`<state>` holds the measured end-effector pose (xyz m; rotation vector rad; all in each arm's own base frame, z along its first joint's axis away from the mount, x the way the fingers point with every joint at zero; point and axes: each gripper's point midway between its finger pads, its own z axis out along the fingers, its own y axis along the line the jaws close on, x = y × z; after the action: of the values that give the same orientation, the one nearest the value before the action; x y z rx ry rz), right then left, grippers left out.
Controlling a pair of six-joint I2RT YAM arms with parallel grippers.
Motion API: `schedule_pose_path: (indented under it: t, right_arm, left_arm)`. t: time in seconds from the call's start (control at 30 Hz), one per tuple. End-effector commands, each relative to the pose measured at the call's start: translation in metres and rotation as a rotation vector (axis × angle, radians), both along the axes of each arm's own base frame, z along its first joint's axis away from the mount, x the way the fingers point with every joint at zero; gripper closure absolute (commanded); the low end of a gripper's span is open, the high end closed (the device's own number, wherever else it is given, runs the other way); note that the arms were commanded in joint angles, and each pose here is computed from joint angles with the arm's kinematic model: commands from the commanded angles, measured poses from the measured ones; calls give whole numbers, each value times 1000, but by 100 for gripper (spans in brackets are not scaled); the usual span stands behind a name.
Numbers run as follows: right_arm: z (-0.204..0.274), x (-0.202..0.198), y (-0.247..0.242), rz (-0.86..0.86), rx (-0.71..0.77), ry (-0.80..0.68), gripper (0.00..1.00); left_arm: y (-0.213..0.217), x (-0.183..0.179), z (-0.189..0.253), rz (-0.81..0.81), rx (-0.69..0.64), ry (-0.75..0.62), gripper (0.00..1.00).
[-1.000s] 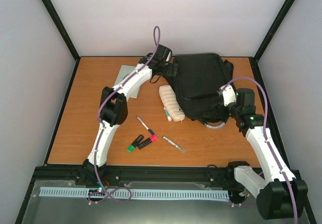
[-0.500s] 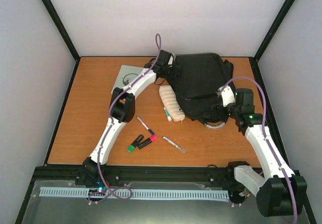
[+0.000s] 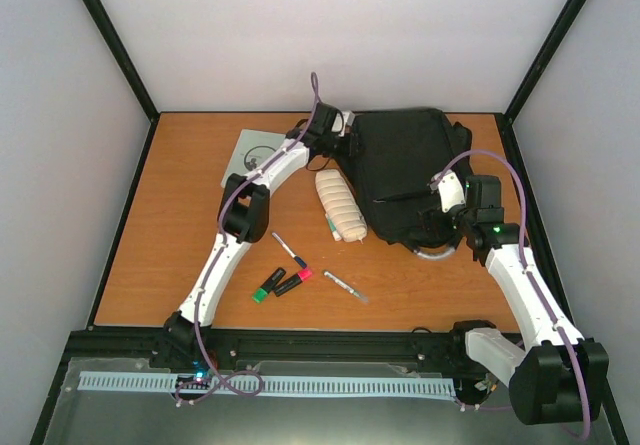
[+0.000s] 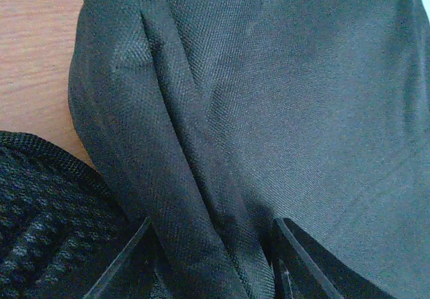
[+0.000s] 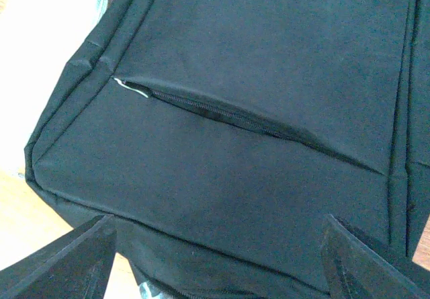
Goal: Pack the student bag
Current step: Move the student bag to the center of the board.
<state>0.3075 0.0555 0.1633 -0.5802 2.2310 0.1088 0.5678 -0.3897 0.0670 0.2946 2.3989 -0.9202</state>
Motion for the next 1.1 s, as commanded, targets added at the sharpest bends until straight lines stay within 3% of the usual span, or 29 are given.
schedule_pose_path:
  t: [0.0,0.4,0.53,0.7,0.9,1.07]
  right_arm:
    - [1,1,1,10,7,2,16]
    - [-1,1,2,16,10,15,17]
    - [1,1,2,18,10,9,17]
    - [1,3,-4,-15,-9,7,17]
    - [4,2,-2,-8,4,5,16]
    - [5,1,0,0,8,1,15]
  left_arm:
    - [-29,-33,2,-164,-33,12,53]
    - [-60,-79,-4,-269,-21,66,55]
    - [-55,-75,8,-214,-2,63,40]
    - [-41,-59,57,-118,-43,54,19]
    - [-4,-52,104,-43,0,12,7]
    - [64,-40,118,80,125,-13,2]
